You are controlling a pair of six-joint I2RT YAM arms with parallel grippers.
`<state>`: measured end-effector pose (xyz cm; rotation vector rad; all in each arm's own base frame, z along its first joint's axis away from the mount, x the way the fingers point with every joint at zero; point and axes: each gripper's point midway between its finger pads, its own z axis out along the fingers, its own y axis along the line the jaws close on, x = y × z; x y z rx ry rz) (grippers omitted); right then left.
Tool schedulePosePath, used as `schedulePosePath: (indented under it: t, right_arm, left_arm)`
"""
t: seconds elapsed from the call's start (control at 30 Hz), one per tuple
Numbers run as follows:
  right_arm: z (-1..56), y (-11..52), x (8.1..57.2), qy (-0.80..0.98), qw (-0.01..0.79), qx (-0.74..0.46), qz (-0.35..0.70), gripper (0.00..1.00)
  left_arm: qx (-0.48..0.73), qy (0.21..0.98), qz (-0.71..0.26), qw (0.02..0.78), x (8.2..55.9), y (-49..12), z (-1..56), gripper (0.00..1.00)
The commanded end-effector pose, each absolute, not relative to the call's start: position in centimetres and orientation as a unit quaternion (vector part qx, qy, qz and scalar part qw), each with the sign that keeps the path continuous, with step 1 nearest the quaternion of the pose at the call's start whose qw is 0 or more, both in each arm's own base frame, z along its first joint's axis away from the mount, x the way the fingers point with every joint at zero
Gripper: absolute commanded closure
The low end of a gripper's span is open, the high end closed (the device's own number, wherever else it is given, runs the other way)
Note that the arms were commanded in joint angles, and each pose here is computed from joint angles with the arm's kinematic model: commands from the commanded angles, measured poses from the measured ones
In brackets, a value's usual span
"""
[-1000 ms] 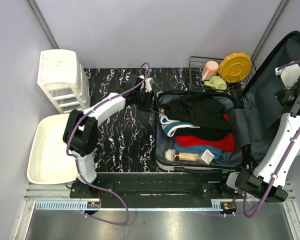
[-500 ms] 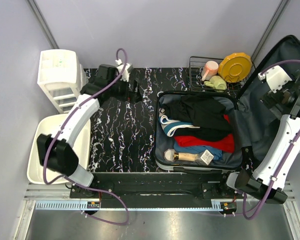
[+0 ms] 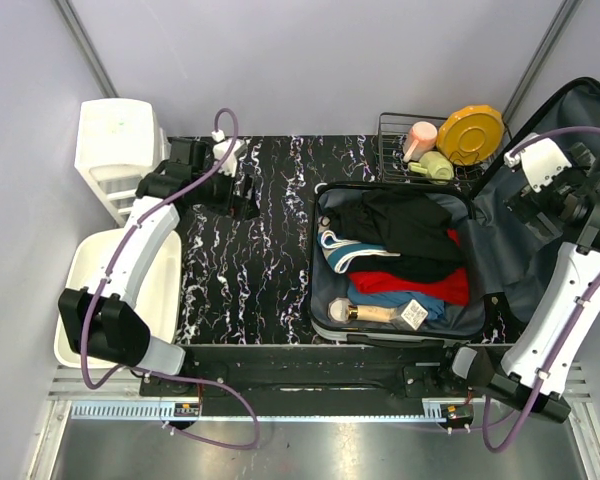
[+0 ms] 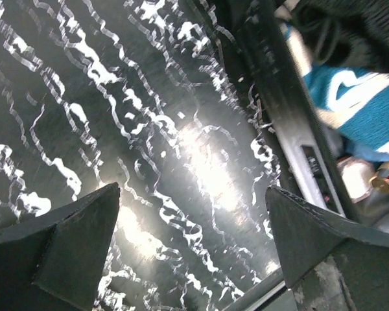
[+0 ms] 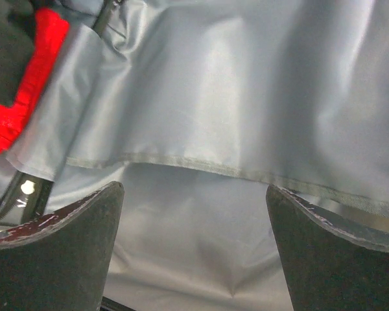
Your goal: Open, take out, and arrange the luggage
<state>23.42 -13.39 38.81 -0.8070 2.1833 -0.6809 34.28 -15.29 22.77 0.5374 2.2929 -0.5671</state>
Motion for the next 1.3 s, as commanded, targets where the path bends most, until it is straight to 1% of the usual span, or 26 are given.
schedulePosePath:
  t: [0.0,0.07,0.17,0.3,0.43,0.47,0.5,0.53,0.67,0.77,0.87,0.97,1.0,1.07,1.13,1.2,1.23,1.27]
  right_arm:
    - [36.9,-9.1,23.2,0.859,0.371,-0.319,-0.152,0.0]
    - [35.7,-8.0,24.0,0.873,0.365,-0.304,-0.109,0.0]
    - [34.5,-5.4,25.4,0.879,0.362,-0.305,-0.057,0.0]
    - [32.5,-1.4,26.9,0.875,0.357,-0.326,-0.006,0.0]
    - [30.4,2.3,27.9,0.867,0.355,-0.345,0.049,0.0]
    - [29.1,3.2,27.8,0.872,0.342,-0.343,0.072,0.0]
    - [28.5,3.6,27.7,0.873,0.335,-0.344,0.082,0.01]
    - [27.7,4.5,27.9,0.873,0.325,-0.351,0.094,0.0]
    - [26.0,6.5,27.7,0.873,0.302,-0.363,0.127,0.0]
    - [26.1,6.7,28.0,0.873,0.304,-0.359,0.127,0.0]
    - [26.1,6.5,28.0,0.877,0.298,-0.356,0.124,0.0]
    - [25.7,6.3,27.5,0.882,0.287,-0.353,0.122,0.0]
    - [25.6,6.2,27.3,0.884,0.281,-0.352,0.123,0.0]
    - [25.2,6.1,27.2,0.887,0.272,-0.353,0.122,0.0]
    - [25.1,5.9,27.4,0.89,0.267,-0.351,0.119,0.0]
    - [25.0,5.6,27.7,0.894,0.259,-0.348,0.113,0.0]
    - [25.1,5.4,27.9,0.895,0.259,-0.346,0.107,0.0]
    - [25.0,5.4,28.0,0.897,0.255,-0.344,0.106,0.0]
  left_arm:
    - [0.221,0.894,-0.188,0.342,33.1,-11.0,23.1,0.01]
    - [0.228,0.905,-0.174,0.315,31.8,-8.9,22.1,0.01]
    - [0.208,0.926,-0.146,0.279,30.3,-4.7,21.0,0.02]
    - [0.135,0.955,-0.113,0.238,27.9,0.8,18.9,0.04]
    - [0.099,0.958,-0.115,0.243,26.8,2.3,18.5,0.05]
    - [0.1,0.958,-0.114,0.245,26.8,2.3,18.4,0.05]
    - [0.095,0.96,-0.107,0.241,26.6,2.5,17.9,0.05]
    - [0.087,0.964,-0.08,0.24,27.0,3.6,17.4,0.05]
    - [0.062,0.98,-0.057,0.18,26.2,4.9,13.8,0.06]
    - [0.045,0.986,-0.066,0.148,25.6,4.8,11.0,0.07]
    - [0.018,0.987,-0.077,0.14,25.8,4.4,9.4,0.08]
    - [-0.016,0.987,-0.1,0.127,26.3,3.7,7.7,0.17]
    - [-0.023,0.986,-0.113,0.118,26.5,3.3,7.0,0.25]
    - [-0.034,0.982,-0.145,0.115,27.2,1.3,6.8,0.3]
    - [-0.051,0.973,-0.183,0.132,28.6,-0.9,7.2,0.31]
    - [-0.041,0.967,-0.205,0.147,30.1,-3.6,7.9,0.32]
    - [-0.05,0.963,-0.226,0.139,30.6,-5.2,8.0,0.32]
    - [-0.024,0.962,-0.235,0.138,31.0,-7.6,8.4,0.32]
